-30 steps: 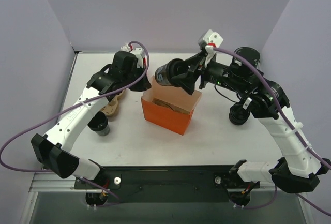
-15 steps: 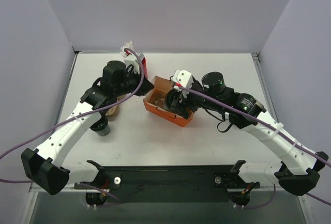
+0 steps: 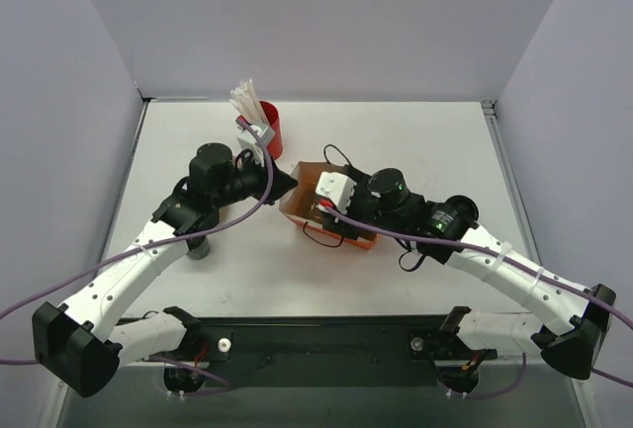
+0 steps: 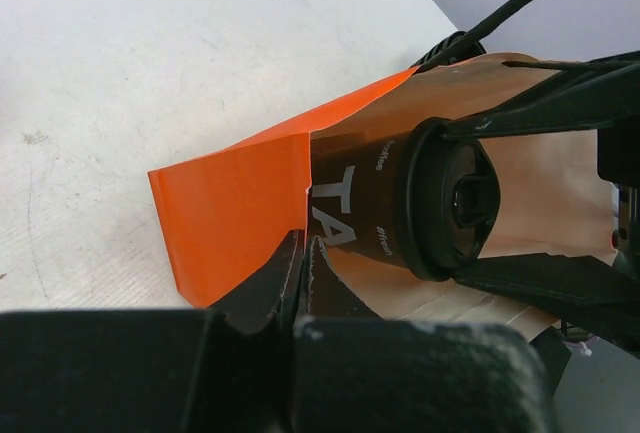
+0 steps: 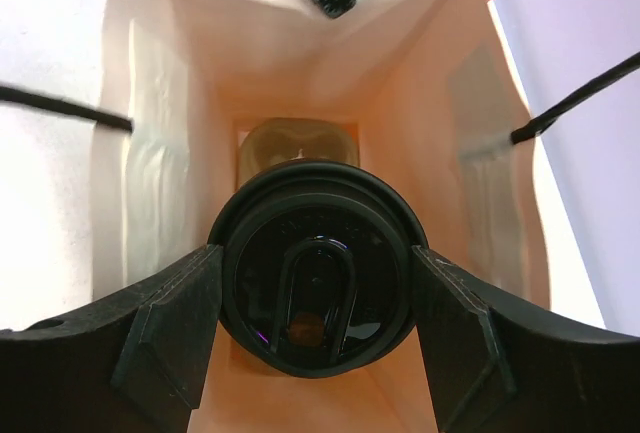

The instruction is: Pack the takeout coffee

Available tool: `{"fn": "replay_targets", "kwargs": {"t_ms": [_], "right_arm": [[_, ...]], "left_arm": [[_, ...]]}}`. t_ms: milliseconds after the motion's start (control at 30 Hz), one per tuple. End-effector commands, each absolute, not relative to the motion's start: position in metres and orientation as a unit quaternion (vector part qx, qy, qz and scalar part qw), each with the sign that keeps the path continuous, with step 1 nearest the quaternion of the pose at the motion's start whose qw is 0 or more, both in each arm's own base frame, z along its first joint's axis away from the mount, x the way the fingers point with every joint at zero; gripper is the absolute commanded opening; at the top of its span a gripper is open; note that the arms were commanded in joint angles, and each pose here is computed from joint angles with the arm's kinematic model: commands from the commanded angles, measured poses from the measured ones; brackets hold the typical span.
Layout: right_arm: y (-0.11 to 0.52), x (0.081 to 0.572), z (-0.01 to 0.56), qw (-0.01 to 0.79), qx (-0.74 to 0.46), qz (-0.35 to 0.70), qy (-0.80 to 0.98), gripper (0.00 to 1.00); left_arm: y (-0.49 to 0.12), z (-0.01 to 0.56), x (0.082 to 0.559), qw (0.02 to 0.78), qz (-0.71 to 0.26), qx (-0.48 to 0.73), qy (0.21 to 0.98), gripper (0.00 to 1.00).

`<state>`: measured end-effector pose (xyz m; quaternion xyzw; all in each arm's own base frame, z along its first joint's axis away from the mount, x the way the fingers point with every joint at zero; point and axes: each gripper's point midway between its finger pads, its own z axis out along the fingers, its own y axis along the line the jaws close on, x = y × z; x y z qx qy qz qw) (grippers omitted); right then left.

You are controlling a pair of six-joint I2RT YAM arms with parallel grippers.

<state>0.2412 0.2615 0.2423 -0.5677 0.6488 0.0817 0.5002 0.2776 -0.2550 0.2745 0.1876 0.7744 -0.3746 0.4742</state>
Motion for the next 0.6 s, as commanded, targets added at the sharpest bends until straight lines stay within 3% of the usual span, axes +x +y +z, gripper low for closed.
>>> {"fn": "replay_targets", "kwargs": {"t_ms": [0,100,200,567], "right_arm": [[0.269,0.248,0.26,0.537,-0.562,0.072,0.625,0.43],[0.267,0.248,0.26,0.536,-0.558,0.067,0.631,0.43],[0.266,0.247,0.257,0.533,-0.558,0.066,0.632,0.42],[0.263,0.243,0.247,0.524,-0.558,0.058,0.641,0.41]], "left_arm": [[-0.26,0.315,0.27,0.507,-0.393,0.206,0.739,0.09],[-0.25,0.301,0.263,0.476,-0.373,0.194,0.773,0.39],[-0.243,0.294,0.251,0.466,-0.374,0.181,0.781,0.51],[-0.244,0.275,0.244,0.409,-0.377,0.156,0.817,0.53]]}}
